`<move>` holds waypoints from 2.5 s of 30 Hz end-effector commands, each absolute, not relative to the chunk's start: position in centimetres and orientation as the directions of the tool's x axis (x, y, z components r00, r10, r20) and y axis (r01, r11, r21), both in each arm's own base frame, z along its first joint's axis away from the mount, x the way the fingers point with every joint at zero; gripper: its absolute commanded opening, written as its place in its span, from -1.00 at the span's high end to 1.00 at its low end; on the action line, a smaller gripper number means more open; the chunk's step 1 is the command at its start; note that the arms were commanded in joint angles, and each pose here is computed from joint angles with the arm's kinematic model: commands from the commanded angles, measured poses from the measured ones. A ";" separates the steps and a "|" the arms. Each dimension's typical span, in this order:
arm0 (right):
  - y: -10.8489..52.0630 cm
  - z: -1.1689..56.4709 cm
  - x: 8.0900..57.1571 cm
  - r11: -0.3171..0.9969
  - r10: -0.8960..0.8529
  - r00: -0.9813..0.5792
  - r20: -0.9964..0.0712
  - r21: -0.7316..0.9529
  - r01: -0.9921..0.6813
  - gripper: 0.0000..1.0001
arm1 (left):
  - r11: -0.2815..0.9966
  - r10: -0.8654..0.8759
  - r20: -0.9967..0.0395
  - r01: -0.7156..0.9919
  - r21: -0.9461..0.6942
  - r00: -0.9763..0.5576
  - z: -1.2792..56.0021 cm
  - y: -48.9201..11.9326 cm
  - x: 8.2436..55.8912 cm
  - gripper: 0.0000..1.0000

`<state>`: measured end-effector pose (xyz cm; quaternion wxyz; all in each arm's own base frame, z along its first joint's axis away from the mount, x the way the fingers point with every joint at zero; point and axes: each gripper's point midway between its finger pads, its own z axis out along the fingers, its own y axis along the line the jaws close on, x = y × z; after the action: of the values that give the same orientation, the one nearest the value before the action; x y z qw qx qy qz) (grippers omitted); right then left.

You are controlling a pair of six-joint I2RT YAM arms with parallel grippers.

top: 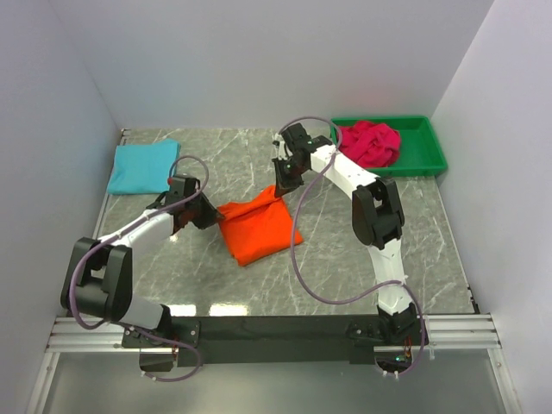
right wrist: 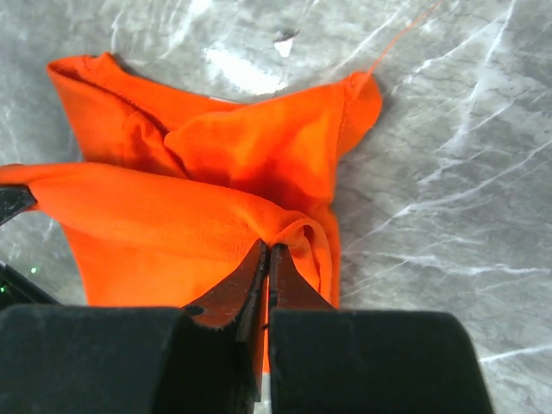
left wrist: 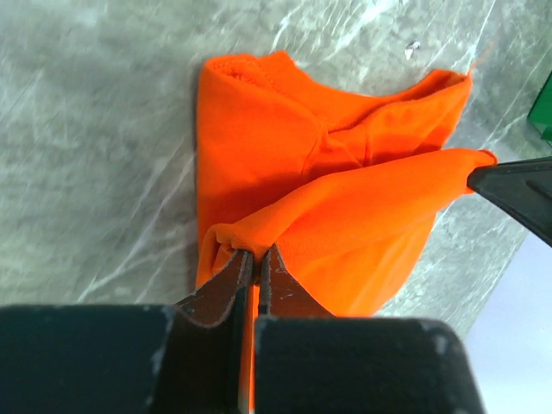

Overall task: Fold and stack the t-shirts
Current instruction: Fold the tshirt

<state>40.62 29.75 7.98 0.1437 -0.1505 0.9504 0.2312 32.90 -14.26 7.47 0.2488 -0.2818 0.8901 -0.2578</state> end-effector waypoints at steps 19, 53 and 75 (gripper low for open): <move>28.5 12.3 43.7 0.868 -0.059 -0.840 -0.539 0.387 -0.310 1.00 | 0.736 -0.609 -0.451 -0.253 -0.628 -0.652 10.6 -14.1 37.5 0.99; 23.2 12.2 44.1 0.942 0.170 -0.772 -0.612 0.331 -0.054 0.31 | 0.783 -0.540 -0.529 -0.161 -0.601 -0.655 9.9 -14.8 40.1 -0.03; 31.1 10.1 44.9 0.668 0.088 -0.853 -0.515 0.665 -0.333 0.38 | 0.864 -0.390 -0.610 -0.044 -0.502 -0.690 9.5 -19.1 44.2 0.23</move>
<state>42.47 30.80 8.56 0.2446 -0.0766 0.8998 0.3531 41.75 -18.26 8.24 0.3498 -0.1429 0.8990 -0.2213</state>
